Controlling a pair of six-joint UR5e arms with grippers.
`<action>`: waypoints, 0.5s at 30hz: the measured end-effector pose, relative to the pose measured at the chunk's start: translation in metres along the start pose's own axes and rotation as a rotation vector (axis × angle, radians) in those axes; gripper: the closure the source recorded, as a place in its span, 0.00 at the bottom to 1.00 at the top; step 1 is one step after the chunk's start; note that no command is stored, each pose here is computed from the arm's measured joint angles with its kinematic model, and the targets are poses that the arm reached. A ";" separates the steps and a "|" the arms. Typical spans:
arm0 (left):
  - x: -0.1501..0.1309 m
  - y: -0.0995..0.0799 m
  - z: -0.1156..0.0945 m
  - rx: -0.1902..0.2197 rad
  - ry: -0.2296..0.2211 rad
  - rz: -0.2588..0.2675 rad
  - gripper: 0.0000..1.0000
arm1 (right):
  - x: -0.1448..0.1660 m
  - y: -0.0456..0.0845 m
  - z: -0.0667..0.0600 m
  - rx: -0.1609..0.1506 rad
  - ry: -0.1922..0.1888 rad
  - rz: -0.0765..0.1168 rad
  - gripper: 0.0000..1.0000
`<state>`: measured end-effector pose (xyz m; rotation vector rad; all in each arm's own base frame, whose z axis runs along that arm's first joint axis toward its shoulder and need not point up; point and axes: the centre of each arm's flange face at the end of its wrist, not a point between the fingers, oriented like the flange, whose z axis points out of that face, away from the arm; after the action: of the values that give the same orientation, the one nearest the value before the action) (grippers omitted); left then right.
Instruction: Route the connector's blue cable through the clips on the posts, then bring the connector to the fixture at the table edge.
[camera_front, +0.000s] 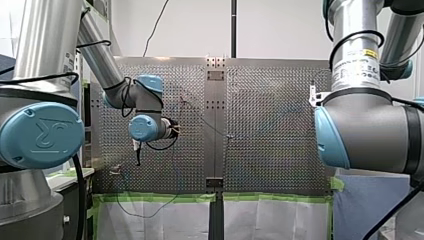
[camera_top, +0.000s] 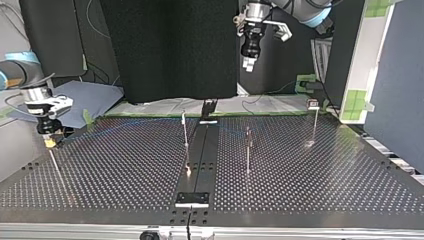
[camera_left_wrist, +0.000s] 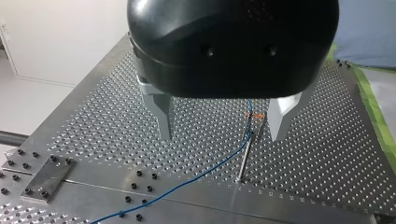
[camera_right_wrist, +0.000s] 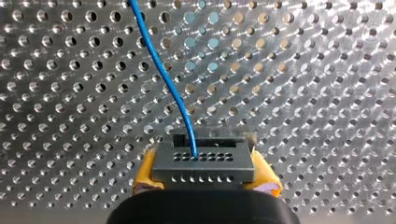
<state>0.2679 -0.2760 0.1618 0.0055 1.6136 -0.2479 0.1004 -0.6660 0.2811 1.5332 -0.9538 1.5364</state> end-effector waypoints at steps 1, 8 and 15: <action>0.000 0.000 0.000 0.000 0.000 0.000 0.00 | 0.000 0.000 0.000 0.000 0.000 0.000 0.24; 0.000 0.000 0.000 0.000 0.000 0.000 0.00 | 0.000 0.000 0.000 0.000 0.000 0.000 0.24; 0.000 0.000 0.000 0.000 0.001 0.000 0.00 | 0.000 0.000 0.000 0.000 0.000 0.000 0.09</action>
<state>0.2679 -0.2760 0.1617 0.0057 1.6141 -0.2476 0.1003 -0.6660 0.2812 1.5330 -0.9538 1.5363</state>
